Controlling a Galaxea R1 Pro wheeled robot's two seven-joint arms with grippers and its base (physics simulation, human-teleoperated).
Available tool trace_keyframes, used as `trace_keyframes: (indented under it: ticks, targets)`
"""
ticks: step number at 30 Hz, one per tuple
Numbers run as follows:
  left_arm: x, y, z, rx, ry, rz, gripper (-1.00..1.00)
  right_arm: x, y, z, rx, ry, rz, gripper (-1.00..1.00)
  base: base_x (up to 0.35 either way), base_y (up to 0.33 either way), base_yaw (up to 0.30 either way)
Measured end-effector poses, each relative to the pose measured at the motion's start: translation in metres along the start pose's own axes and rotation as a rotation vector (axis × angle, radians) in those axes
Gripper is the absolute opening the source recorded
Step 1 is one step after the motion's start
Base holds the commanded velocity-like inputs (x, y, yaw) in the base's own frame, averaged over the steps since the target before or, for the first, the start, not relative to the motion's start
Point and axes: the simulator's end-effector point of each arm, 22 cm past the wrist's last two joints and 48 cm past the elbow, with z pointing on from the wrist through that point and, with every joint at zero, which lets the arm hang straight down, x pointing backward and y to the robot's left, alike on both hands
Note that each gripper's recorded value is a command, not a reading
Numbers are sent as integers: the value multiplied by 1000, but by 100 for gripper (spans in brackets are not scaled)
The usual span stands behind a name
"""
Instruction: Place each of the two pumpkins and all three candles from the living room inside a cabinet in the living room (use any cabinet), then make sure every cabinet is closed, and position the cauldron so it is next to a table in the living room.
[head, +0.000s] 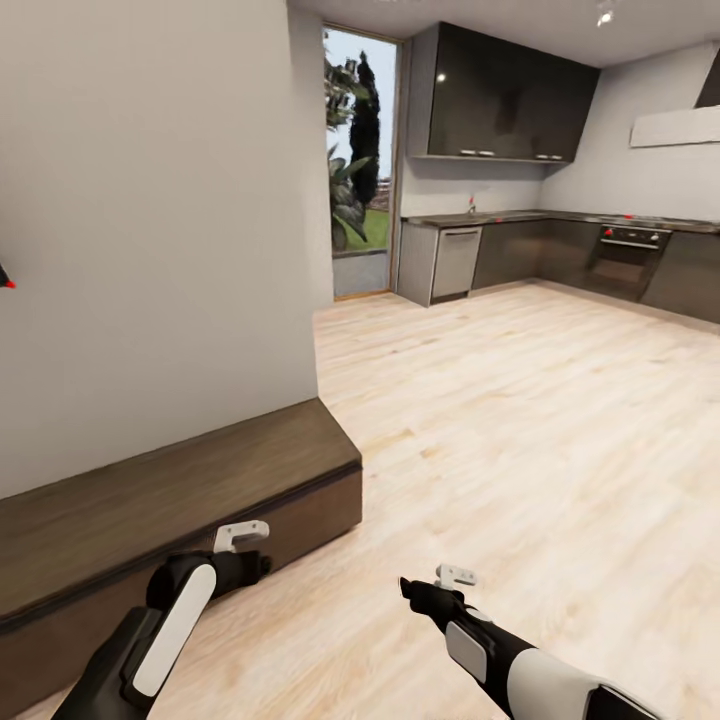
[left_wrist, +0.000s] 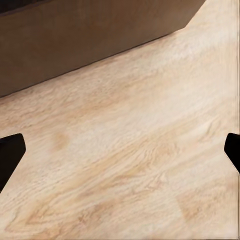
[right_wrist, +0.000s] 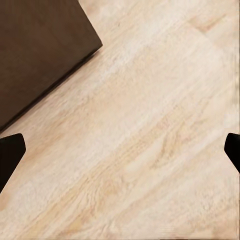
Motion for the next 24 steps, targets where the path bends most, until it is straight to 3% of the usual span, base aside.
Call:
trace_keyframes:
  ticks: [24]
  targets:
    - [-29, -25, -38, 26, 4, -5, 100, -36, 13, -30, 2, 1, -1, 100, 0, 0, -292]
